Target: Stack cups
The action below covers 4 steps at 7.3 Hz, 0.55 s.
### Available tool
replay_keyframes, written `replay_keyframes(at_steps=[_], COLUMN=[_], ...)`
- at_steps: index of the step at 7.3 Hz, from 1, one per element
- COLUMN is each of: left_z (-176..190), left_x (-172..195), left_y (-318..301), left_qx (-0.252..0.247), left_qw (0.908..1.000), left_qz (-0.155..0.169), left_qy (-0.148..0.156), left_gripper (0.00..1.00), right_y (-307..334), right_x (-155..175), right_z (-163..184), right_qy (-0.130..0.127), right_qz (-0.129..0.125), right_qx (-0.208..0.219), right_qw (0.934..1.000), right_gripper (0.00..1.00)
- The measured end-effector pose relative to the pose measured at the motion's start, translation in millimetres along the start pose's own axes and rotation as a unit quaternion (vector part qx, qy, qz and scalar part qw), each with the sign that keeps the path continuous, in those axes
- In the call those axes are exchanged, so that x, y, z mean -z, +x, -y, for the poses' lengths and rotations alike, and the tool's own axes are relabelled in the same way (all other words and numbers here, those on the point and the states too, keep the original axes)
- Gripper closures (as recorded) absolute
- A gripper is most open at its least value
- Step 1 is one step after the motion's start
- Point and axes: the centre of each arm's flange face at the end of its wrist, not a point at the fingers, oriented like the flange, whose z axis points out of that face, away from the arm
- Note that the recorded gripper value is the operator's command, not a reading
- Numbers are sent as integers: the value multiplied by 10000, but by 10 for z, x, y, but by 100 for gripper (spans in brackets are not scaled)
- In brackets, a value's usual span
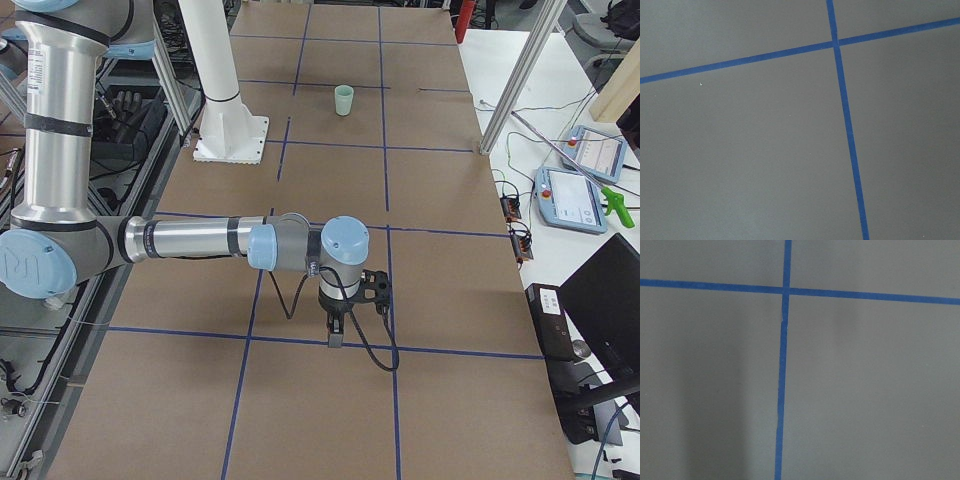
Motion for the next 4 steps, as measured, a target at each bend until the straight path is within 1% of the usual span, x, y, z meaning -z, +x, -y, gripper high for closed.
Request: replay_keyframes(at_steps=[4], left_z=[-6], left_x=[-23], left_y=[-18], left_qx=[25], left_qw=[10000], left_qz=[-11], left_qy=[-22], left_gripper=[0], right_y=[1], right_x=[1], right_z=[0], right_qy=[1], right_qz=[0], right_qx=[-1], right_qw=[10000], right_gripper=[0])
